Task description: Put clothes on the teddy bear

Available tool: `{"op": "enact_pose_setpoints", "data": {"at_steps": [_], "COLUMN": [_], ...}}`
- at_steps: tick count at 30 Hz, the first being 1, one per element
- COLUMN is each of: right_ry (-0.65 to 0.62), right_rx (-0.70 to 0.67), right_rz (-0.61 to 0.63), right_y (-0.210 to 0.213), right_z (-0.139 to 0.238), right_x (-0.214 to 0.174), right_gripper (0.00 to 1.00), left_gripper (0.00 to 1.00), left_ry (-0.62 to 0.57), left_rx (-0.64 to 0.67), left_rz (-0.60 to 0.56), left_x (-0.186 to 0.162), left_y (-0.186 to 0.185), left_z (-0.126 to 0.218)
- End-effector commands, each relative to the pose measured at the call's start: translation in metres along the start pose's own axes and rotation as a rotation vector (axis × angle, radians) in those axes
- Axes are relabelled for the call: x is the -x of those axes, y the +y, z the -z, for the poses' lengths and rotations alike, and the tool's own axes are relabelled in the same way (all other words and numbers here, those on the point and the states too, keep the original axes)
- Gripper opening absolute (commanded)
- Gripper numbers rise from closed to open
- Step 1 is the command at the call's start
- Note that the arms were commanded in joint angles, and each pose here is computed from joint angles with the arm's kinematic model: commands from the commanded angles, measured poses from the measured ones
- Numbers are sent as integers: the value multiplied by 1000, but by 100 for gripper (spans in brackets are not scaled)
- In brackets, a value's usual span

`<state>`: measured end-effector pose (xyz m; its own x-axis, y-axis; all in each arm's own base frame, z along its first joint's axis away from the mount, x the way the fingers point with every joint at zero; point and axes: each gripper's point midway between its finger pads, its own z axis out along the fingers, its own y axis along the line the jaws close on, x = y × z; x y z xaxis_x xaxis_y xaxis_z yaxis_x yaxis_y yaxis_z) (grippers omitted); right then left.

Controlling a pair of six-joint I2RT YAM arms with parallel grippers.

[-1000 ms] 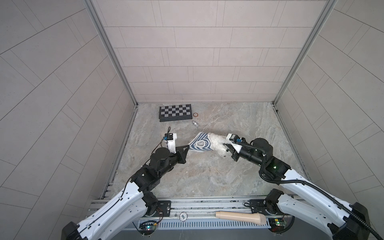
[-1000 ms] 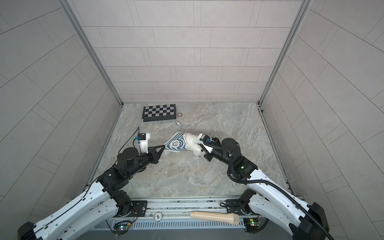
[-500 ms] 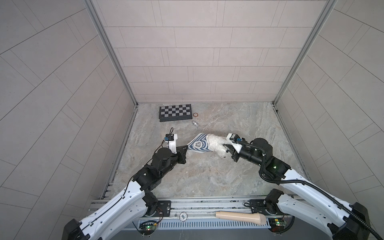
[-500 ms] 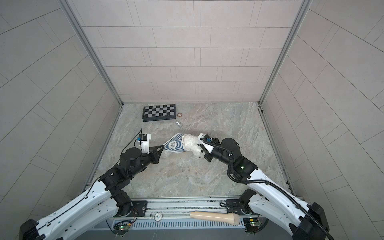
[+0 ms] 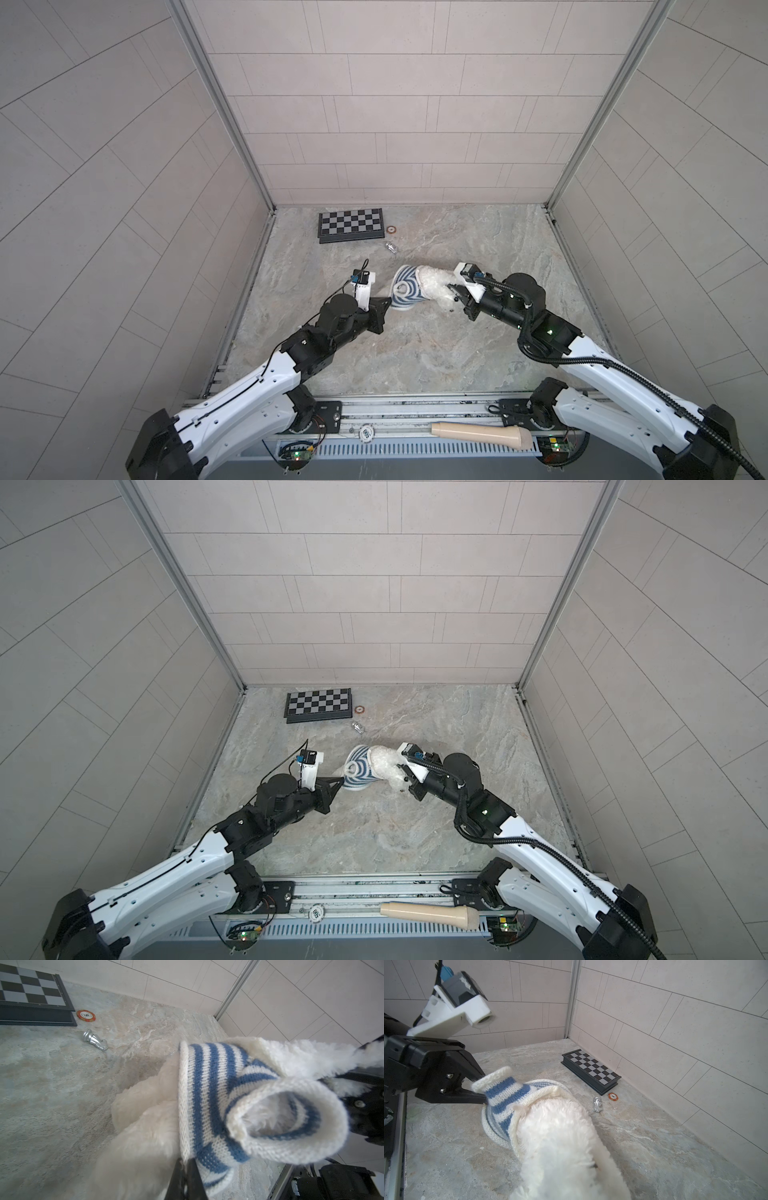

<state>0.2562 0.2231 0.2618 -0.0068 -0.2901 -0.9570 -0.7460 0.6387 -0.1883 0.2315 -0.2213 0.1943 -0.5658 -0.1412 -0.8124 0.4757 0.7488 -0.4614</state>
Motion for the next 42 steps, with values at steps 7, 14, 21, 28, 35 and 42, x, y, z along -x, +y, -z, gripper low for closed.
{"op": "enact_pose_setpoints", "data": {"at_steps": [7,14,21,28,35,42], "right_ry": [-86,-52,-40,-40,-51,-65], "right_rx": [5,-1,21,65,66,96], "right_rz": [146,173,213,235,242,262], "right_y": [6,3,6,13,15,23], "right_z": [8,-2,-3,-1,1,3], "right_x": [23,20,19,25,24,29], "right_gripper": [0,0,0,0,0,0], "left_gripper": [29,52,31,17,7,17], "left_ry": [-51,-45,-66,6,76,106], "left_rx": [60,125,-61,-205,-172,-133], "left_rz": [-71,-140,-213,-254,-261,-272], "left_x": [8,16,35,43,37,29], "left_y": [10,16,-29,-71,-69,-62], "left_z": [20,39,54,43,18,10]}}
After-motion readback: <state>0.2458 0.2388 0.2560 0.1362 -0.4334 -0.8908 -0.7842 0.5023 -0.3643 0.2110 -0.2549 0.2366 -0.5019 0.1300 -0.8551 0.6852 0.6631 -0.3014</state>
